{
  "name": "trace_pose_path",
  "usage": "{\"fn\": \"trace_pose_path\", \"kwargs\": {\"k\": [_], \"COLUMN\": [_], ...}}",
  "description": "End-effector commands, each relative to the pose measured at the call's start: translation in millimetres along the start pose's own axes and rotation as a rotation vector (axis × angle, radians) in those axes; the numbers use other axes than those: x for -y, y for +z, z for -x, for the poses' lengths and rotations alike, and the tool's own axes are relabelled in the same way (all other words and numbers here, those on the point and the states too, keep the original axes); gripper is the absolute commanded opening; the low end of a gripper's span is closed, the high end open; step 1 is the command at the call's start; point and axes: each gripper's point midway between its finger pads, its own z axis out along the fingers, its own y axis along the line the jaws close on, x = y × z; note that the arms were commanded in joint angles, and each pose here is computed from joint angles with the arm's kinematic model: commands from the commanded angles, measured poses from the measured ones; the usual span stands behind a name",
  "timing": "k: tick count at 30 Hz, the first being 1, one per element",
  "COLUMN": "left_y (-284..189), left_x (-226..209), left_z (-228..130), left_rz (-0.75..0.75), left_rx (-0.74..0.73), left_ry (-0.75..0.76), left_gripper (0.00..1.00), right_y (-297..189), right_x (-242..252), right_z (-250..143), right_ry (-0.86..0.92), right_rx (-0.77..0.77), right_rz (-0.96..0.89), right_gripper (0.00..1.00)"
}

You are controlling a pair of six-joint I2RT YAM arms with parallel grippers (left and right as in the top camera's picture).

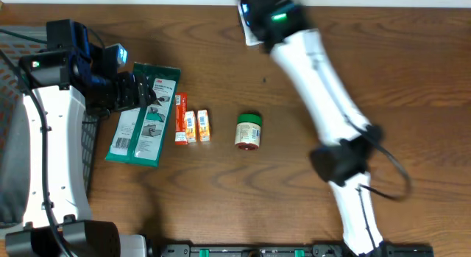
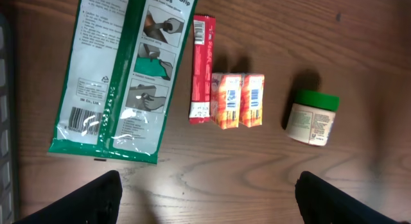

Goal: Scan the item barcode
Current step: 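Carry the wipes pack right and drop it on the table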

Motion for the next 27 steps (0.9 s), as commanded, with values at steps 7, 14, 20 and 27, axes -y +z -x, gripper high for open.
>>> {"fn": "trace_pose_path", "kwargs": {"k": [7, 14, 20, 27], "left_y": [-4, -4, -4, -4], "left_x": [2, 2, 2, 2], "left_z": [-2, -2, -2, -2], "left_rz": [-0.005, -0.005, -0.005, -0.005], "left_rx": [0.008, 0.008, 0.008, 0.008], "left_ry": [-0.003, -0.003, -0.003, -0.003], "left_gripper": [0.87, 0.87, 0.87, 0.87], "right_y": [38, 88, 117, 118], "right_x": [73, 107, 117, 123], "right_z": [-163, -295, -408, -470], "right_ry": [0.343, 0.489, 0.608, 0.722], "right_rx": [-0.512, -0.821, -0.988, -1.057], "right_rz": [0.264, 0.241, 0.190, 0.182], "right_gripper": [0.01, 0.01, 0.01, 0.79]}}
